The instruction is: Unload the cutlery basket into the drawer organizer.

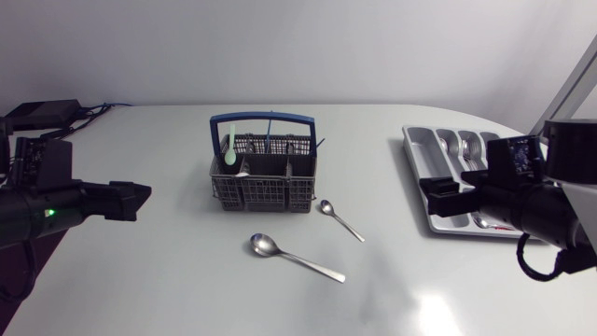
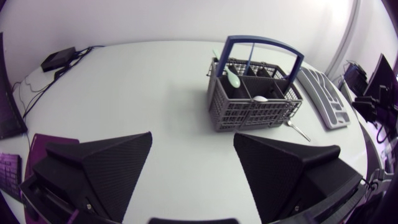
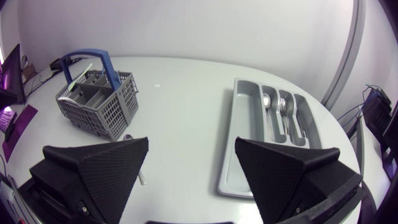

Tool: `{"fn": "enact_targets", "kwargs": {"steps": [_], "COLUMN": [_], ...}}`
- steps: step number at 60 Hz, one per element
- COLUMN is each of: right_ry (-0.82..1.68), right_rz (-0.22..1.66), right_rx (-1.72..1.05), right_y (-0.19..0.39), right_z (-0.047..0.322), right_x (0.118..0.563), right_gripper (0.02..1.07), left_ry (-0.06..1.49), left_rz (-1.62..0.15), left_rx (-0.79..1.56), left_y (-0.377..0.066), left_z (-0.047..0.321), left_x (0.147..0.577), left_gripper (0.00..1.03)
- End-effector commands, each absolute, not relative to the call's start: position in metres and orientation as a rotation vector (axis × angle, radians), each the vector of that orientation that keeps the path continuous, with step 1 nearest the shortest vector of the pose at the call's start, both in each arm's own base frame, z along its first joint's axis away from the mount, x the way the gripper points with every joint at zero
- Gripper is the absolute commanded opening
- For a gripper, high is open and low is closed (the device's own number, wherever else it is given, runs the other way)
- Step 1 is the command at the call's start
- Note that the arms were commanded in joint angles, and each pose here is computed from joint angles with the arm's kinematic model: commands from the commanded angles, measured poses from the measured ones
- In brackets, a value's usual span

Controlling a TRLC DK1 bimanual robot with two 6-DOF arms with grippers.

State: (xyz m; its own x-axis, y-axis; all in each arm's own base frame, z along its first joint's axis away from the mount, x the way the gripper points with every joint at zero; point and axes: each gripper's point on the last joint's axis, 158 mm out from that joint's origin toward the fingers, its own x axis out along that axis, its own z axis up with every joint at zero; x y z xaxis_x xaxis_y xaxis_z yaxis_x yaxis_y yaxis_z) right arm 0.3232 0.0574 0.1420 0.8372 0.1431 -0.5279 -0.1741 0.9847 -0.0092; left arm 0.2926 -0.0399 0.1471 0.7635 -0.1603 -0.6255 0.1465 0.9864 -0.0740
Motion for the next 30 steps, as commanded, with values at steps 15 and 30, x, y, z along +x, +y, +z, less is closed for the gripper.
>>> {"fn": "enact_targets", "kwargs": {"steps": [15,30], "right_ry": [0.874,1.015], "right_rz": [0.371,0.668], "right_rx": [-0.110,-0.415], "right_y": [0.104,0.154], "right_z": [0.084,0.039], "right_x": [0.344,0.334], "right_gripper": [1.02,1.02], "left_ry": [0.833,0.784], "left_rz": [-0.453,-0.674], "left_rx": [0.439,0.637], "left_y": [-0.066,-0.092], "left_z": [0.133,0.128], "left_x": [0.308,0.308], "left_gripper": [0.92,0.92]}}
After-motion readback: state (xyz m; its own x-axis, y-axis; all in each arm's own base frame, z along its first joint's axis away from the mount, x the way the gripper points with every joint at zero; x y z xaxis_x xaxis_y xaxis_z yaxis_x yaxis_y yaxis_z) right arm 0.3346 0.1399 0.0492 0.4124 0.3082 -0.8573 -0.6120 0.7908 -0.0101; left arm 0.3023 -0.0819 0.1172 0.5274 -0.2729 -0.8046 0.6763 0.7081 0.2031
